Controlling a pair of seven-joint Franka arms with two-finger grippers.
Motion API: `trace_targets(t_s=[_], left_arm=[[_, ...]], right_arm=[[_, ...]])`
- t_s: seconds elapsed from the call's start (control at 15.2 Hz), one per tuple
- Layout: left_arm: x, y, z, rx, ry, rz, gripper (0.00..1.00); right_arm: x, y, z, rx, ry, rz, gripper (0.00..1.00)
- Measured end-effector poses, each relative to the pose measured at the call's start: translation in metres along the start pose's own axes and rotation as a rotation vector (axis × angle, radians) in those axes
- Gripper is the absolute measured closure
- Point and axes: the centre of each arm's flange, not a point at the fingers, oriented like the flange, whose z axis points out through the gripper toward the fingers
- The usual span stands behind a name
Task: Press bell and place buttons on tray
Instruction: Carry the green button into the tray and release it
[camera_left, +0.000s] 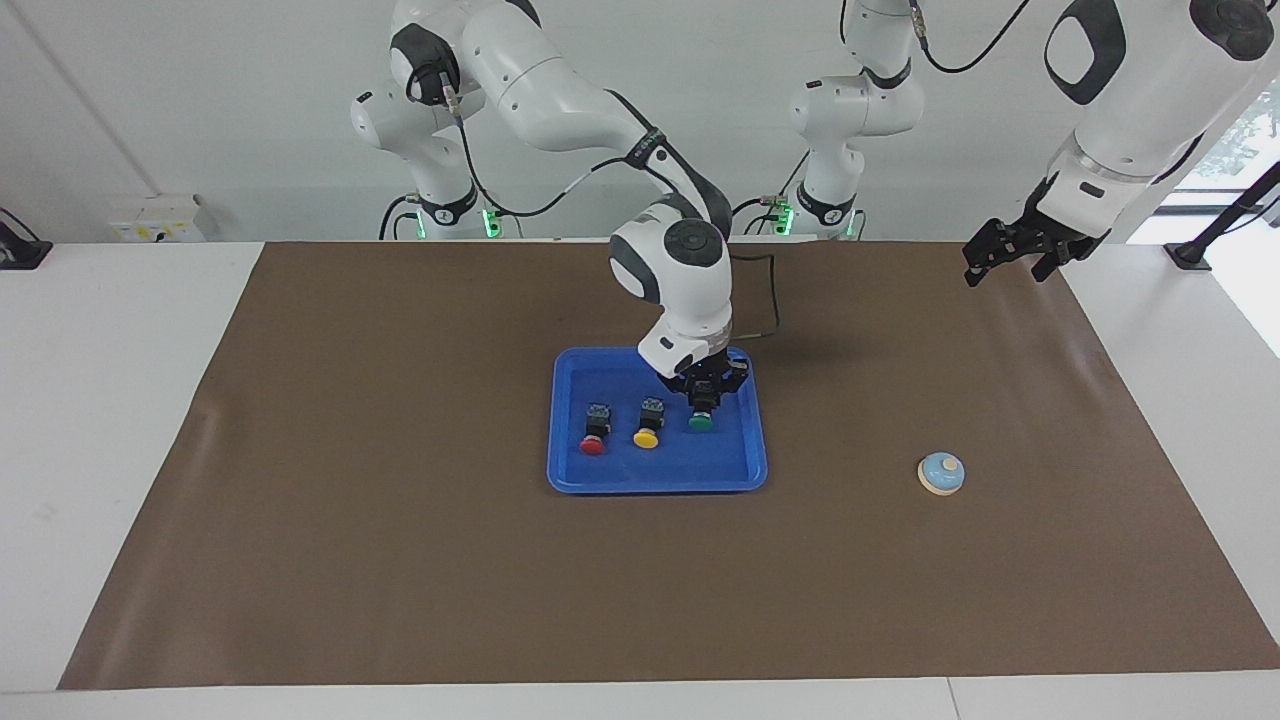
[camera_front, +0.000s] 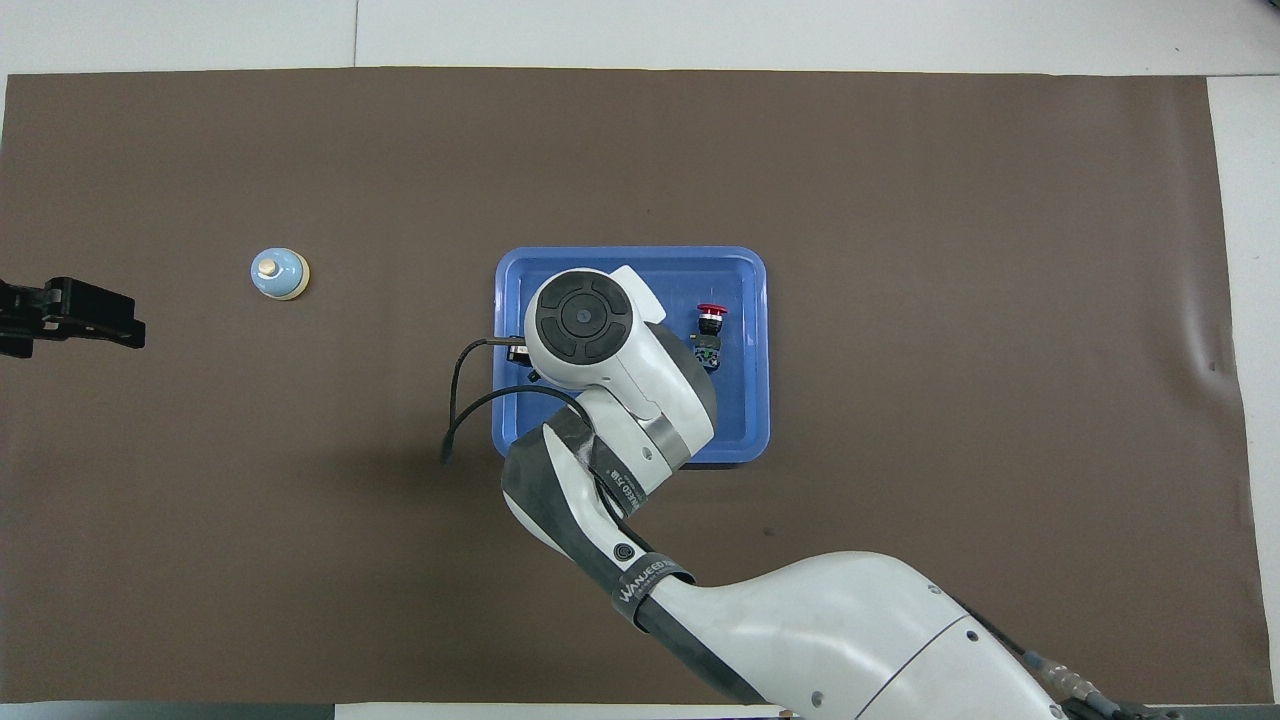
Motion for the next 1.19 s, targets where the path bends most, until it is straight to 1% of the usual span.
trace_targets(t_s=[0.07,0.13,0.46,0.53,0.59,0.79,1.05,1.19], left_arm=[[0.0,0.0,0.0,0.0,0.0,0.0,0.0],[0.0,0.0,0.0,0.0,0.0,0.0,0.0],[0.0,0.0,0.0,0.0,0.0,0.0,0.0],[0.0,0.0,0.0,0.0,0.0,0.0,0.0],[0.0,0.0,0.0,0.0,0.0,0.0,0.0],[0.0,0.0,0.0,0.0,0.0,0.0,0.0],[0.0,0.0,0.0,0.0,0.0,0.0,0.0],[0.0,0.0,0.0,0.0,0.0,0.0,0.0]], right_arm=[[-0.006,-0.002,0.005,0.002,0.001,0.003,0.59],[-0.01,-0.004,0.01,0.001,-0.001,0.006,0.51],[-0.009,-0.002,0.008,-0.011,-0.007,0.029,0.02],[-0.006,-0.001,0.004,-0.017,-0.01,0.041,0.0],[-0.001,0.0,-0.004,-0.021,-0.009,0.053,0.0],[0.027,0.022,-0.049,-0.019,0.008,0.105,0.0],[0.072,0.088,-0.127,-0.04,0.006,0.219,0.0],[0.087,0.123,-0.159,-0.055,-0.002,0.233,0.0]])
